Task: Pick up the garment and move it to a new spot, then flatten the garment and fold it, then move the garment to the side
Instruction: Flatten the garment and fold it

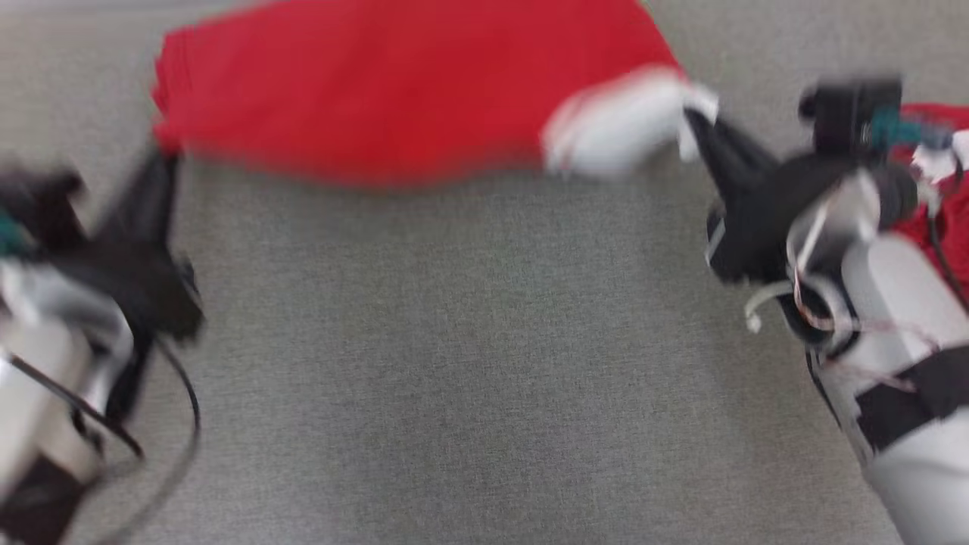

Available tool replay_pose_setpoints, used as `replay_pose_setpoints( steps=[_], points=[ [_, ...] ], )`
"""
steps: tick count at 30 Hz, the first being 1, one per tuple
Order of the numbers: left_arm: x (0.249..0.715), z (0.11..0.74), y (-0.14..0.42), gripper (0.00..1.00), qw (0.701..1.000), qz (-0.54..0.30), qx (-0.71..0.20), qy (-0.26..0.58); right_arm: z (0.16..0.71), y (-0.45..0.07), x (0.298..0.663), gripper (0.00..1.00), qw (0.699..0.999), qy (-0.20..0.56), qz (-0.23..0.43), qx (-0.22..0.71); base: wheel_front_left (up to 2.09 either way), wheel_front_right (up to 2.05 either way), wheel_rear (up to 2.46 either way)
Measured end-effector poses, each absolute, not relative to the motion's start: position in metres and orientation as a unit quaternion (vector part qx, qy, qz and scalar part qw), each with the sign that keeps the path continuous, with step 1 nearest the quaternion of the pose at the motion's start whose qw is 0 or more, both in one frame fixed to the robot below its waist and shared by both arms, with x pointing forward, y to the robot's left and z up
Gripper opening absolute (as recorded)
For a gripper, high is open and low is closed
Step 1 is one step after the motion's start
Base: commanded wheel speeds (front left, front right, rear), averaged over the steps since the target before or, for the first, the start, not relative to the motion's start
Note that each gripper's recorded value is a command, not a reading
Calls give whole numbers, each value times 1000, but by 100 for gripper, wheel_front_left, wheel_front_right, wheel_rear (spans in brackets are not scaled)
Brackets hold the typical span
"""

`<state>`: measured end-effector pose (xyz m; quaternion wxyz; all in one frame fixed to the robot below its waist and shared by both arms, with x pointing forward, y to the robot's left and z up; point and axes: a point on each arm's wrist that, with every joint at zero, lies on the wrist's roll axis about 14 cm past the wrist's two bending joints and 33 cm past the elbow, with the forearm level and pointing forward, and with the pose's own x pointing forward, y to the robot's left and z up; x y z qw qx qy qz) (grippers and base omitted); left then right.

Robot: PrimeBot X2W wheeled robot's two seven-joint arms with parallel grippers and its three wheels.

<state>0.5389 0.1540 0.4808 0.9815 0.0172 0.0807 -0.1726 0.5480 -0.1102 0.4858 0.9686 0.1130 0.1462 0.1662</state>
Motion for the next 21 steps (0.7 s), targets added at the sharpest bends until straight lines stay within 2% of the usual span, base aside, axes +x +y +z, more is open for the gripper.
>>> replay_pose_setpoints(
  steps=[4,8,21],
  points=[
    [498,446,141,0,973,-190,-1,133,478,-122,525,0,969,148,154,122,0,0,0],
    [479,444,138,0,971,-196,5,139,461,-118,494,0,963,179,166,109,0,0,0],
    [434,463,136,0,973,-195,8,121,455,-145,437,0,962,218,157,54,0,0,0]
  ],
)
